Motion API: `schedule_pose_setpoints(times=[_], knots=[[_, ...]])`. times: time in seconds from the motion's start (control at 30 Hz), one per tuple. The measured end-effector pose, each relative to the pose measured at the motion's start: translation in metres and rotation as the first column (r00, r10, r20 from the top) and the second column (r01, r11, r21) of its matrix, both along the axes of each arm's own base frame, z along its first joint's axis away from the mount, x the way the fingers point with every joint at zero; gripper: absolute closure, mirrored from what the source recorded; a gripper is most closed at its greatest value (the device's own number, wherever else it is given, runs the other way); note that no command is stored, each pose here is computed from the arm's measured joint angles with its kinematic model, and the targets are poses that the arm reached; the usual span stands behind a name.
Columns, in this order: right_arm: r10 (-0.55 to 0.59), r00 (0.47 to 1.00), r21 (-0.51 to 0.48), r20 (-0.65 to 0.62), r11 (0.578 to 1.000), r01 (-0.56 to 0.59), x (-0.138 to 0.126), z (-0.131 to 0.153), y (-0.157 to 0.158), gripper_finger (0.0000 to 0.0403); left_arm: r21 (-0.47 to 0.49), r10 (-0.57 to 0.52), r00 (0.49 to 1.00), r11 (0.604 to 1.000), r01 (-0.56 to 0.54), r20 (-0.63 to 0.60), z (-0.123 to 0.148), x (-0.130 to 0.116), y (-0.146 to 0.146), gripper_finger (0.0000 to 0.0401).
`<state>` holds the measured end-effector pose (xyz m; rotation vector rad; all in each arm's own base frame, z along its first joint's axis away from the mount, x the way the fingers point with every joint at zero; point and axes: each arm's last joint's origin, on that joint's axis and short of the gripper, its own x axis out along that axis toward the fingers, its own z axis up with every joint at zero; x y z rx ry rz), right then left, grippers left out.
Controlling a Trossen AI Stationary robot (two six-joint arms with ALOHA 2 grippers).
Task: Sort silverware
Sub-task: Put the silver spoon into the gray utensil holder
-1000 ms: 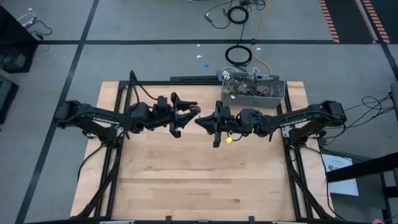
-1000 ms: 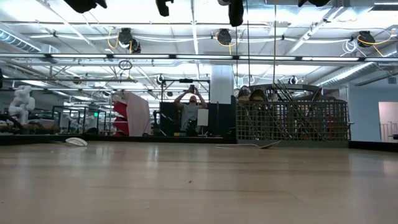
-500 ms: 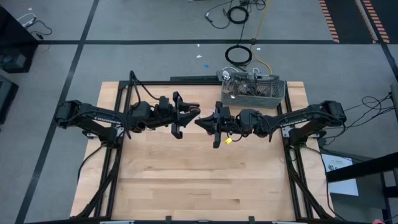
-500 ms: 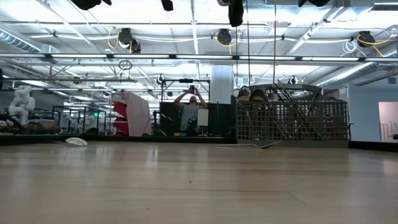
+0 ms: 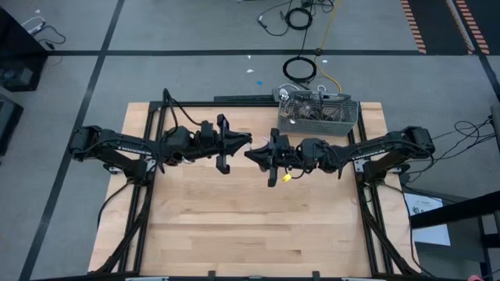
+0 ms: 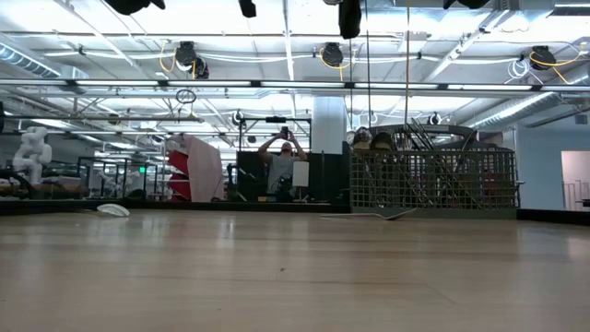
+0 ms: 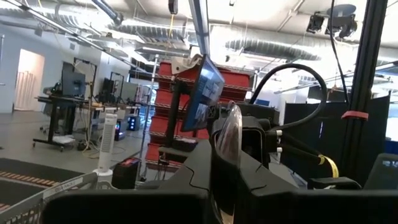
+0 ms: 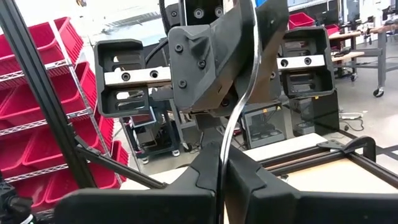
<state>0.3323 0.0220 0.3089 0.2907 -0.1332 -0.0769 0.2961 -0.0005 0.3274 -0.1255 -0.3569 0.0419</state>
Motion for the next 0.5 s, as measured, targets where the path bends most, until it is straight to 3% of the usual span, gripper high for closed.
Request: schedule_pose_setpoints(times=[0.5], knots=[[0.021, 0.999, 0.103, -0.047, 0.995, -0.016, -0.009, 0.006, -0.015, 0.0267, -0.005, -0.017, 0.996, 1.000, 0.017, -0.082, -0.002, -0.004, 0.000, 0.0381]])
